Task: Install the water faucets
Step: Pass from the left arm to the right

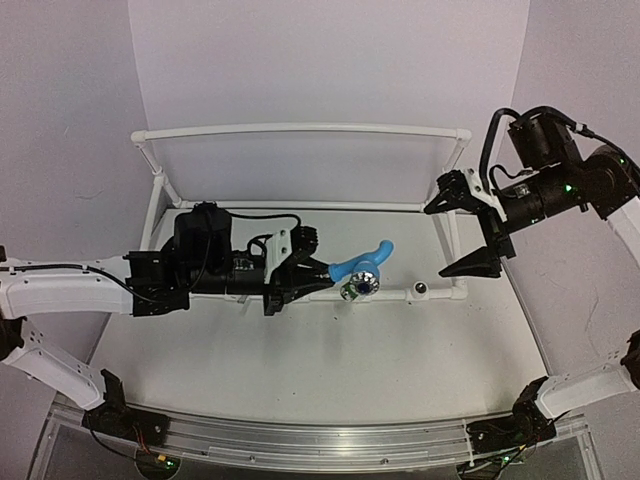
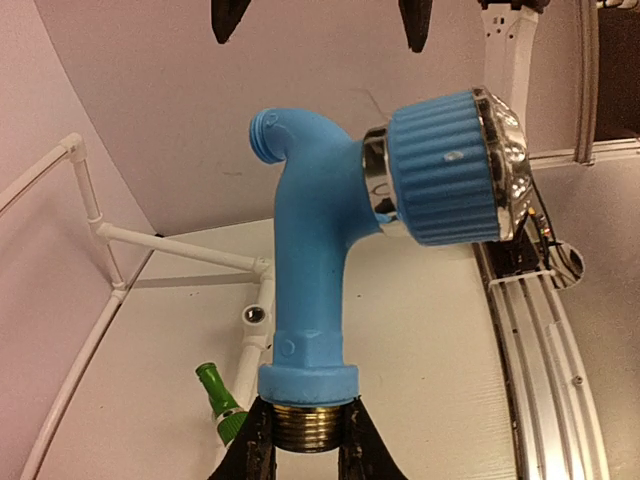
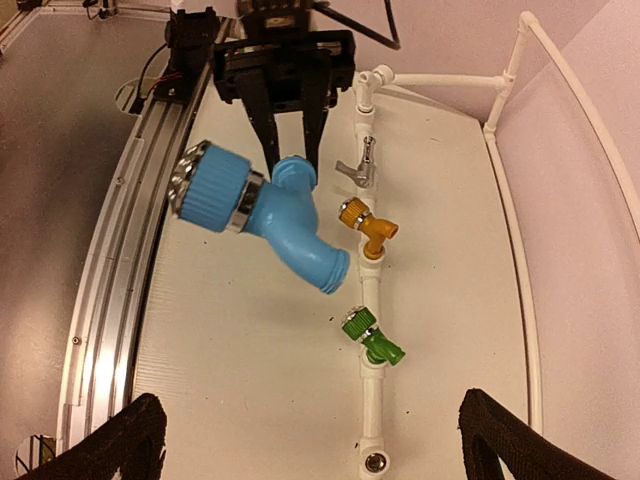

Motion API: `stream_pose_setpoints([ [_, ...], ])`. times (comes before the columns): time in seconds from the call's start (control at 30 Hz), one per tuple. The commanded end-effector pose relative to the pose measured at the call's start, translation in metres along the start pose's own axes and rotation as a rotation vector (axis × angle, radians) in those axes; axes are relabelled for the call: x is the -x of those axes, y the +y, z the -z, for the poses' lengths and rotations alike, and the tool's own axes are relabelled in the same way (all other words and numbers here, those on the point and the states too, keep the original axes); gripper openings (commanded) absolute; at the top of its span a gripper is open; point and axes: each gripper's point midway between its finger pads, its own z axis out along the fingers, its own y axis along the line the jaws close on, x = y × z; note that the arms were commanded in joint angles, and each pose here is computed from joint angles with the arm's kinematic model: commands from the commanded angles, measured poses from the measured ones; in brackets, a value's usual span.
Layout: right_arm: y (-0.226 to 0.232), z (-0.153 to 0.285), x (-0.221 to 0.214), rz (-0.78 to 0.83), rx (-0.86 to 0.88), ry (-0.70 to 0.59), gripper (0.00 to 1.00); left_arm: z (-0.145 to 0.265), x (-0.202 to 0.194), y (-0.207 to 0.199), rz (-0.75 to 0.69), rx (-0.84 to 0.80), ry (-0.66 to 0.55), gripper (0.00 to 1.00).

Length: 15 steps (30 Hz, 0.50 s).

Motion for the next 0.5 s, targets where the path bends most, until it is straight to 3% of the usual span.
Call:
stream_pose_setpoints([
  [0.0, 0.012, 0.005, 0.014, 0.077, 0.038, -0.075, 0.98, 0.016, 0.044, -0.016, 0.166, -0.176, -0.168, 0.00],
  [0.1, 0.000, 0.008, 0.027, 0.073, -0.017, -0.106, 0.98, 0.018, 0.051, -0.022, 0.203, -0.245, -0.189, 0.00],
  [0.3, -0.006, -0.021, 0.032, 0.023, 0.057, 0.005, 0.98, 0.018, 0.058, -0.030, 0.232, -0.323, -0.204, 0.00],
  [0.47, 0.017, -0.044, 0.041, 0.067, 0.130, 0.020, 0.83, 0.018, 0.062, -0.024, 0.255, -0.338, -0.224, 0.00],
])
